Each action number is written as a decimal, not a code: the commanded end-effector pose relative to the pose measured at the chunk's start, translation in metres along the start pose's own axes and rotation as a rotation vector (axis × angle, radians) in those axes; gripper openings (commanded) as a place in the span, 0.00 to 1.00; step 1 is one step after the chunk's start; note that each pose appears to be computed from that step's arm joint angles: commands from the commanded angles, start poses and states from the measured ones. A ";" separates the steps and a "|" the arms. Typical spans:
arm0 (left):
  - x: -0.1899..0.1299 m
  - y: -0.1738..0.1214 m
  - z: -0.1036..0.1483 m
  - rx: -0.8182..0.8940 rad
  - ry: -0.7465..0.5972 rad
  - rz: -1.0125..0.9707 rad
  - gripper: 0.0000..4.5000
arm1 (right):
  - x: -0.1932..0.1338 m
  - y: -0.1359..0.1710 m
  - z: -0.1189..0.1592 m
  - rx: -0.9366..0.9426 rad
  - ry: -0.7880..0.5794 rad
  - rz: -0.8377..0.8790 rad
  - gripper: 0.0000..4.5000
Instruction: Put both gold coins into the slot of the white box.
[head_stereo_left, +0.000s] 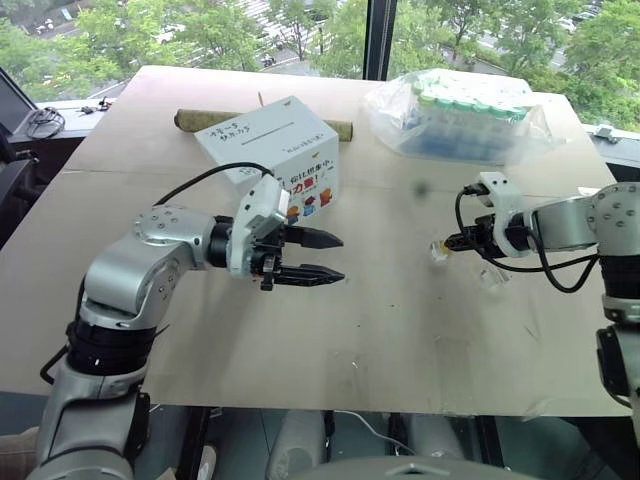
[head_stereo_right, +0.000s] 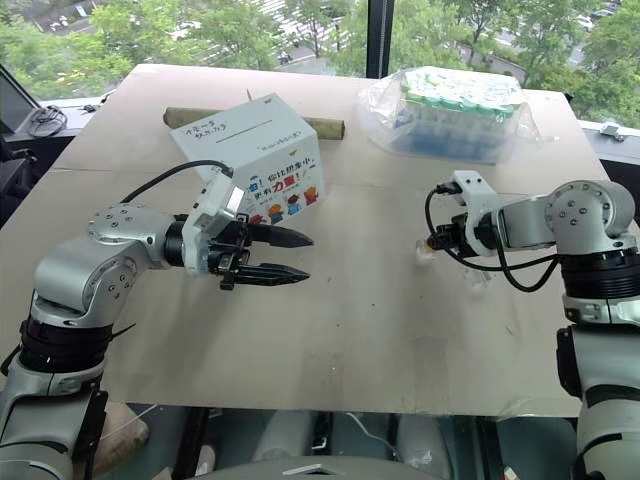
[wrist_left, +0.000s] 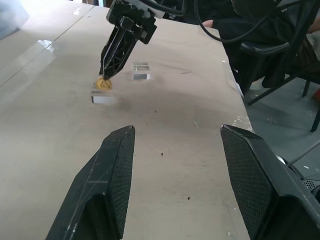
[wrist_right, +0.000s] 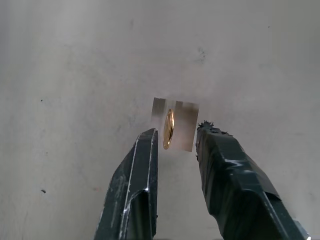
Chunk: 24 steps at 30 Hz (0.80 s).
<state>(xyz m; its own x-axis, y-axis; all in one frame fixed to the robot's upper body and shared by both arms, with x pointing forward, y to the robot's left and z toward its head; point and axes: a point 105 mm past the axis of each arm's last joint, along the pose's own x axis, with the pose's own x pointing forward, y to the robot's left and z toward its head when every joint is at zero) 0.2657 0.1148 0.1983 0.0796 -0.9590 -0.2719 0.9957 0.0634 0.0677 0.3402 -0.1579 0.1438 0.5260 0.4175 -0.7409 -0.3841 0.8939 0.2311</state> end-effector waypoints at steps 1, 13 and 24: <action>-0.004 -0.003 0.006 0.045 -0.016 0.016 0.61 | -0.009 0.000 0.013 -0.004 -0.050 0.006 0.27; -0.009 0.001 0.009 0.058 -0.030 0.074 0.61 | -0.006 0.003 0.016 -0.015 -0.058 0.026 0.27; -0.006 0.001 0.010 0.056 -0.031 0.073 0.61 | -0.004 0.003 0.010 -0.035 -0.047 0.028 0.01</action>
<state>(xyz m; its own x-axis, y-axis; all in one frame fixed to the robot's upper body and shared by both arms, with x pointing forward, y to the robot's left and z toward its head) 0.2708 0.1211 0.1961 0.1600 -0.9541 -0.2532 0.9864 0.1444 0.0791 0.3444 -0.1534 0.1449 0.5260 0.4503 -0.7215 -0.4152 0.8763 0.2443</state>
